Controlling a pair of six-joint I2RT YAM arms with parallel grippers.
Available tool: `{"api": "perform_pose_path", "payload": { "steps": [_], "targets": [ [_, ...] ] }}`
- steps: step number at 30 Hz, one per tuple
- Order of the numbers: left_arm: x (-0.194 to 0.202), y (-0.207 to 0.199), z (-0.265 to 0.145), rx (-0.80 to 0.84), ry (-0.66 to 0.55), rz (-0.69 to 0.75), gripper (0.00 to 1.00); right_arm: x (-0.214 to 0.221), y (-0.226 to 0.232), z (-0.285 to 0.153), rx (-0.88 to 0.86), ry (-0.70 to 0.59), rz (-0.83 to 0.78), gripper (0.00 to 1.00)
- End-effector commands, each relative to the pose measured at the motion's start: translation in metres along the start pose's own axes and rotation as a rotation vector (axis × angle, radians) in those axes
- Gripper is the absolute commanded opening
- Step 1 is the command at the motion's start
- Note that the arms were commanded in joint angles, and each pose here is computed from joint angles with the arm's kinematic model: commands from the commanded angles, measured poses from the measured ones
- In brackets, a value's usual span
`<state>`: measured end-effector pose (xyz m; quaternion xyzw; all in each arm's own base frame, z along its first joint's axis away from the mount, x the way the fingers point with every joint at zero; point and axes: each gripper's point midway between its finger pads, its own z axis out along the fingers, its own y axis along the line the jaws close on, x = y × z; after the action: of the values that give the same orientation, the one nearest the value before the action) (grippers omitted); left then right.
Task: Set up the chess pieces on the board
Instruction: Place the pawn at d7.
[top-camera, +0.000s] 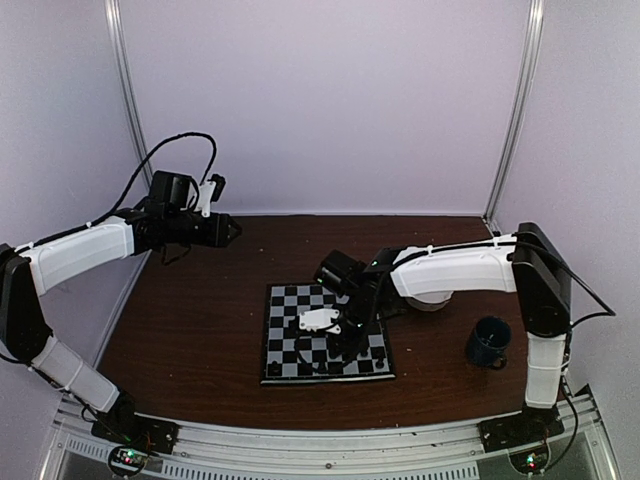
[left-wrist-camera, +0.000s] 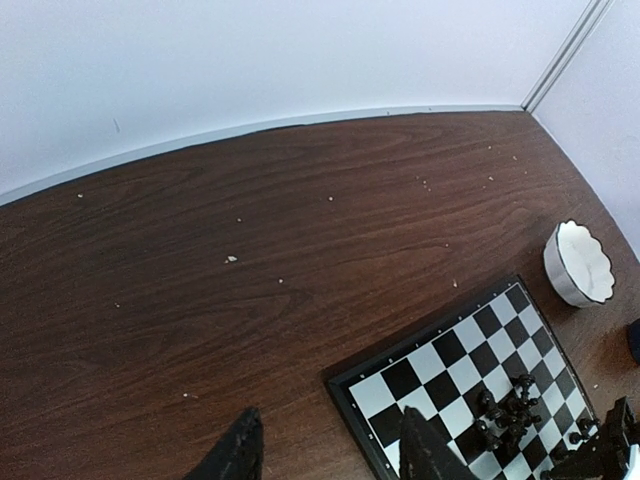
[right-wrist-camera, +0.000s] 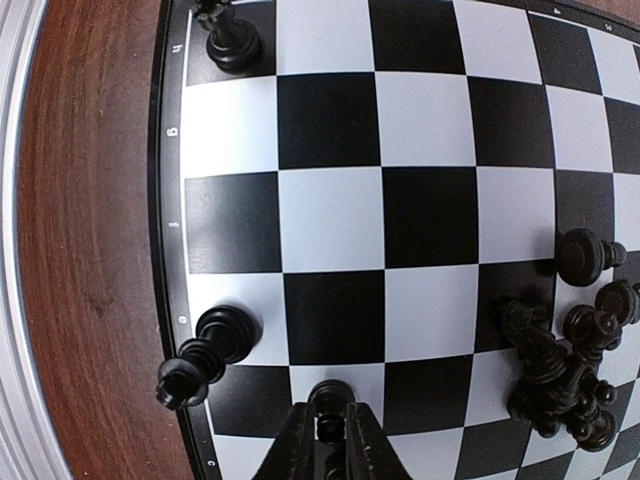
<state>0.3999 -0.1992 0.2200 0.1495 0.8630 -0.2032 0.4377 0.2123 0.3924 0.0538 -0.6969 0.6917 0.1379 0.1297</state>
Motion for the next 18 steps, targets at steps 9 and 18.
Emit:
{"api": "perform_pose_path", "payload": {
  "steps": [9, 18],
  "targets": [
    [-0.012, -0.001, -0.002, 0.016, -0.042, 0.003, 0.47, 0.001, -0.002, 0.001, 0.029, 0.017, -0.008, 0.19],
    [0.005, -0.011, 0.010, 0.059, 0.065, -0.009, 0.46, -0.003, 0.002, -0.061, 0.073, -0.023, -0.002, 0.32]
  ]
}}
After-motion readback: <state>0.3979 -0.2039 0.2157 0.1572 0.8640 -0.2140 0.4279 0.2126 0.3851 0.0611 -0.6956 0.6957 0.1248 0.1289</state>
